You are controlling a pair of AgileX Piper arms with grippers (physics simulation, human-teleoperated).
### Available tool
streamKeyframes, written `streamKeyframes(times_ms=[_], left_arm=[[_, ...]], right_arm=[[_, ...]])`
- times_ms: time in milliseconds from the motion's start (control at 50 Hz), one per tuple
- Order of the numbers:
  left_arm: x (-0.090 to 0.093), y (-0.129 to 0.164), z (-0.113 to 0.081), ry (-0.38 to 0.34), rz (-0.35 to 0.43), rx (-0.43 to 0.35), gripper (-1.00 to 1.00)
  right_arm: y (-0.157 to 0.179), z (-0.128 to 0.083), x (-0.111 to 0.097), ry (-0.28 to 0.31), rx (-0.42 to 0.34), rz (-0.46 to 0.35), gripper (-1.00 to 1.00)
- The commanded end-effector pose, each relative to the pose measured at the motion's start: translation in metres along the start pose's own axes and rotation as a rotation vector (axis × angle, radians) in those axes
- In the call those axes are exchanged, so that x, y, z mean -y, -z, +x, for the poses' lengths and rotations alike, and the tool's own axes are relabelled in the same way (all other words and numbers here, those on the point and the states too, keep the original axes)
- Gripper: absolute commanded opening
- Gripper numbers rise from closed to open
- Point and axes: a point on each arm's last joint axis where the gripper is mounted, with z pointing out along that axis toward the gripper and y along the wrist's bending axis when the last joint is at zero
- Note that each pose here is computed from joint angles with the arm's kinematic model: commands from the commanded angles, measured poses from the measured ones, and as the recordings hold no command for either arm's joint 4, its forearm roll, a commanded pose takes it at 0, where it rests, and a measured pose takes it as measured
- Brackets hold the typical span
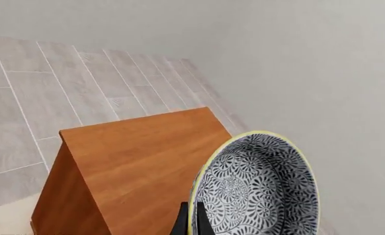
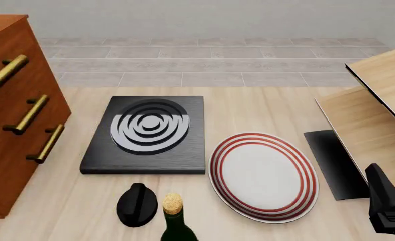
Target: Put the bowl on the top of the cabinet.
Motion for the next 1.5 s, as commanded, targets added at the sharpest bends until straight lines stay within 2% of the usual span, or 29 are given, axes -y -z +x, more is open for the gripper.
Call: streamKeyframes(times_ms=[20,880,1400,1420,1500], left_arm=[[-0.003,-0.008,-0.001,0.018,-0.015,0.005,-1.0],[-0.017,-0.036,0.009,-0.001,-0.07,-0.038,-1.0],[-0.025,-0.04,0.0,-0.038,-0.104,-0.001,-1.0],[-0.025,-0.038,-0.002,-0.05,-0.101,0.009,1.0],[-0.023,-0.036,-0.002,-0.056,-0.095,0.006,1.0]], right_arm=[[0.0,0.0,0.0,0.0,0.0,0.0,1.0],[0.0,0.0,0.0,0.0,0.0,0.0,1.0],[0.0,0.0,0.0,0.0,0.0,0.0,1.0],[0.0,0.0,0.0,0.0,0.0,0.0,1.0],[0.0,0.0,0.0,0.0,0.0,0.0,1.0]])
